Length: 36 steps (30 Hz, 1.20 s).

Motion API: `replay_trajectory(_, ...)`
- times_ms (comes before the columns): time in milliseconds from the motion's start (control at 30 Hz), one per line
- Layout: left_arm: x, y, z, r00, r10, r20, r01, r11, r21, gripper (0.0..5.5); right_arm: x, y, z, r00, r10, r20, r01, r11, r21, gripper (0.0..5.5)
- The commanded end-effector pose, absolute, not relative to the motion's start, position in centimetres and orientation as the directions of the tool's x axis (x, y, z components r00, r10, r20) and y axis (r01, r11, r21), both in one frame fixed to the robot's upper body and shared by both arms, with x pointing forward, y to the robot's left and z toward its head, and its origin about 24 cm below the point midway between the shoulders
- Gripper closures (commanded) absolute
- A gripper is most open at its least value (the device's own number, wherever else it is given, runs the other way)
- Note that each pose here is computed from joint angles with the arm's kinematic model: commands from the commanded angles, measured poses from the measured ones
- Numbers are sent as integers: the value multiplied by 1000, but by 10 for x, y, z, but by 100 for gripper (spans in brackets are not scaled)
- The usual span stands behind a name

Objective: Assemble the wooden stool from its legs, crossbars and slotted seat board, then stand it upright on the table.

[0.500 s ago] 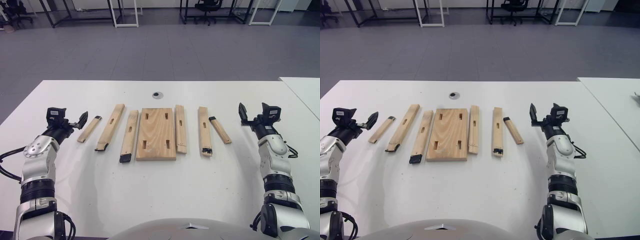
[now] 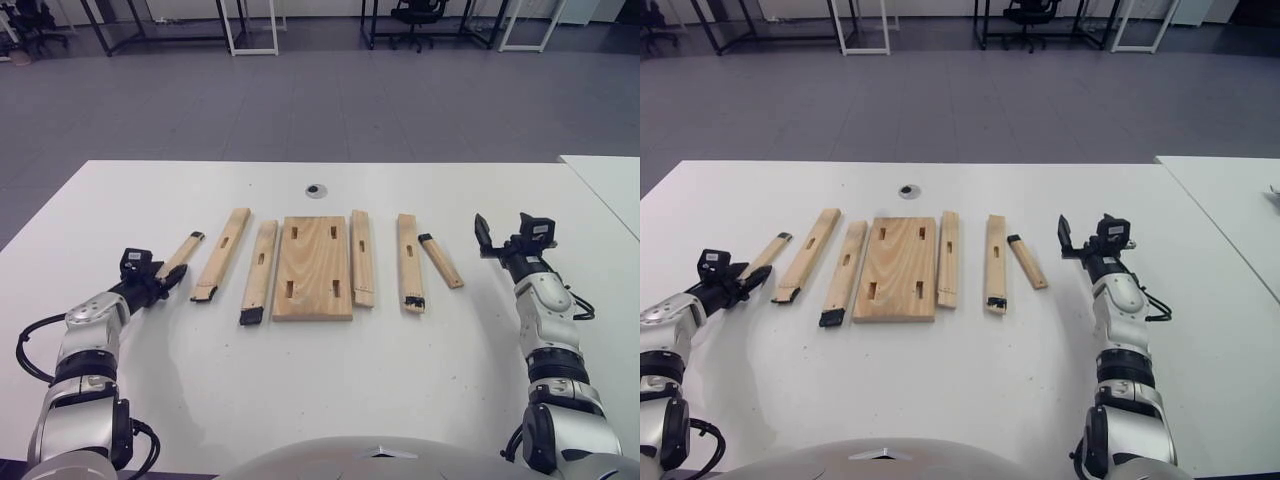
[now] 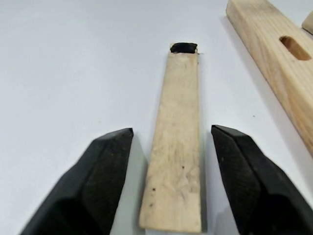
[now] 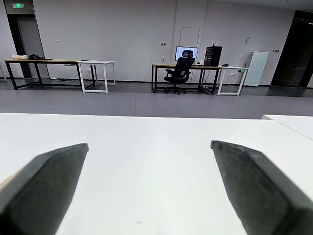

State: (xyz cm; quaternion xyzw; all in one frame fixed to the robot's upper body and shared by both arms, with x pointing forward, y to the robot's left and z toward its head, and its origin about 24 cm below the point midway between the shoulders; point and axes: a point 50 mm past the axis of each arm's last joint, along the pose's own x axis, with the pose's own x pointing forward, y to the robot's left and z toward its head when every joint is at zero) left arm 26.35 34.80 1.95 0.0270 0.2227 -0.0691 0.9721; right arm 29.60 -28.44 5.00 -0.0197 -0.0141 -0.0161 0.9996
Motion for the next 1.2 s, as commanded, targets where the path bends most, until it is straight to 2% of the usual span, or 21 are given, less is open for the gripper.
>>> replay_trajectory(33, 255, 349, 8, 854, -143, -500, 174, 985, 15, 329, 302, -284, 56, 999, -31, 45, 33, 998, -54, 82)
replay_trajectory(233, 245, 348, 1, 828, -157, -538, 224, 973, 61, 415, 302, -282, 53, 999, -22, 37, 24, 998, -61, 82)
replay_trajectory(300, 247, 346, 7, 850, -170, -498, 249, 964, 95, 420, 305, -275, 55, 999, 14, 37, -13, 999, -48, 82)
replay_trajectory(367, 266, 345, 39, 937, -165, -309, 209, 971, 115, 421, 311, -259, 67, 992, 99, 75, -102, 994, 35, 82)
replay_trajectory(433, 289, 334, 88, 976, -208, -66, 215, 970, 111, 421, 320, -228, 94, 959, 227, 171, -259, 946, 196, 82)
replay_trajectory(500, 305, 303, 122, 939, -339, 58, 326, 931, 166, 421, 325, -193, 131, 894, 324, 310, -430, 814, 391, 82)
replay_trajectory(533, 311, 276, 136, 894, -435, 105, 410, 891, 197, 421, 326, -173, 153, 849, 358, 389, -519, 704, 485, 82)
replay_trajectory(633, 313, 210, 162, 766, -619, 174, 566, 777, 276, 421, 324, -129, 193, 749, 423, 510, -661, 433, 613, 82)
replay_trajectory(733, 309, 168, 182, 669, -702, 244, 613, 707, 353, 421, 320, -97, 211, 699, 476, 534, -696, 276, 663, 82)
replay_trajectory(800, 305, 153, 194, 618, -732, 286, 632, 679, 374, 421, 317, -86, 209, 693, 502, 516, -684, 233, 691, 82)
replay_trajectory(1033, 295, 137, 200, 561, -797, 224, 644, 590, 488, 421, 307, -76, 205, 669, 551, 498, -676, 172, 717, 82)
replay_trajectory(1200, 290, 133, 200, 536, -815, 217, 655, 565, 501, 421, 299, -76, 203, 653, 566, 502, -685, 159, 711, 195)
